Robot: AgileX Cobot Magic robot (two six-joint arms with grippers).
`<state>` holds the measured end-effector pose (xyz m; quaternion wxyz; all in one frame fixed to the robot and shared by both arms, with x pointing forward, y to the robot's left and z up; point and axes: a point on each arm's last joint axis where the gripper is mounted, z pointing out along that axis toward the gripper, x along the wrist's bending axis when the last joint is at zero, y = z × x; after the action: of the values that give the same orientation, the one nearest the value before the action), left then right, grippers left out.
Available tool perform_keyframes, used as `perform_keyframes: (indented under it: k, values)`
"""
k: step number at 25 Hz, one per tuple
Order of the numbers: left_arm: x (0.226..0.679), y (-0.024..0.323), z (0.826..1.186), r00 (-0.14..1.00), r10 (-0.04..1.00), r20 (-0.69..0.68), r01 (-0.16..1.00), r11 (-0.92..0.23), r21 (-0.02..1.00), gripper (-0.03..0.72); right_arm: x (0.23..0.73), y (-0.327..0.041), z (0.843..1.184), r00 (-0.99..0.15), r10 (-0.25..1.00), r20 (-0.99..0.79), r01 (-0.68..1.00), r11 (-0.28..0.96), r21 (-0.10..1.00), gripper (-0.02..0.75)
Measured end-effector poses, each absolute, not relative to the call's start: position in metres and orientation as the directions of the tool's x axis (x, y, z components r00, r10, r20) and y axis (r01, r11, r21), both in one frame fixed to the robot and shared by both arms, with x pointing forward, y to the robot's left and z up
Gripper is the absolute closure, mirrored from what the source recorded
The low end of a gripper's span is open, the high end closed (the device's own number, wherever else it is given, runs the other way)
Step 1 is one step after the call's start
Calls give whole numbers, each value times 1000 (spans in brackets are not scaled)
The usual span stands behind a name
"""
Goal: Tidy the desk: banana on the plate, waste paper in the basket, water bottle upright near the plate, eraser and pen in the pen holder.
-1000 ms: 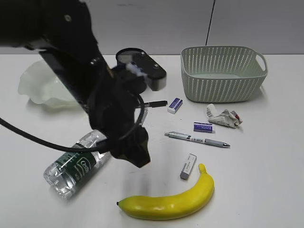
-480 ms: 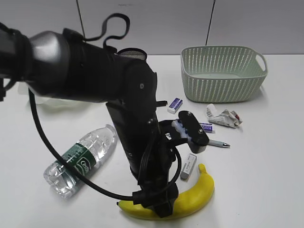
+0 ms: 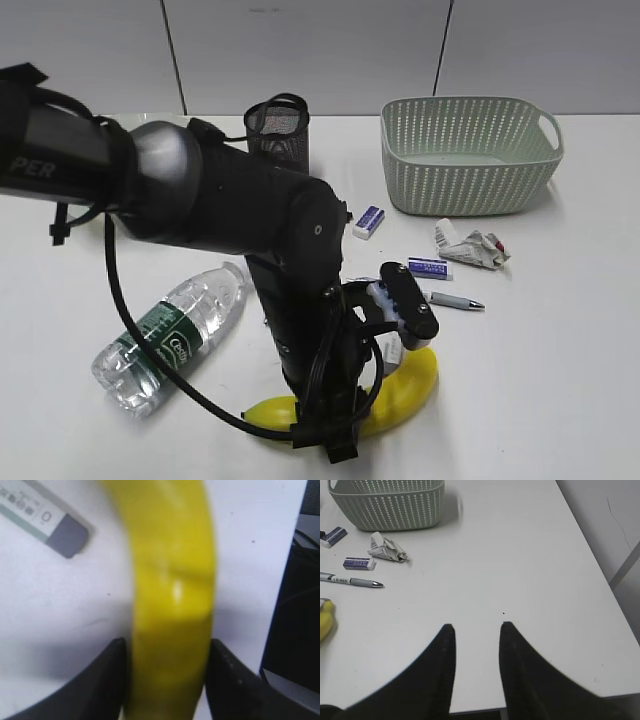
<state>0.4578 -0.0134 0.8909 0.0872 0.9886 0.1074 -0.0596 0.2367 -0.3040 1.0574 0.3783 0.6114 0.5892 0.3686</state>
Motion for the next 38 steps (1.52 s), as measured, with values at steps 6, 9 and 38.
perform_keyframes:
  k: [6,9,38]
  values:
    - [458,-13,892,972,194,-131,214,-964,155,362,237,-304,1057,34,999,5,442,-19,897,487]
    - [458,-15,905,972,183,-148,204,-968,147,362,237,-304,1057,34,999,5,442,-19,897,487]
    - [655,206,1042,508,850,137,624,-473,622,363,237,-304,1057,34,999,6,442,-20,897,488]
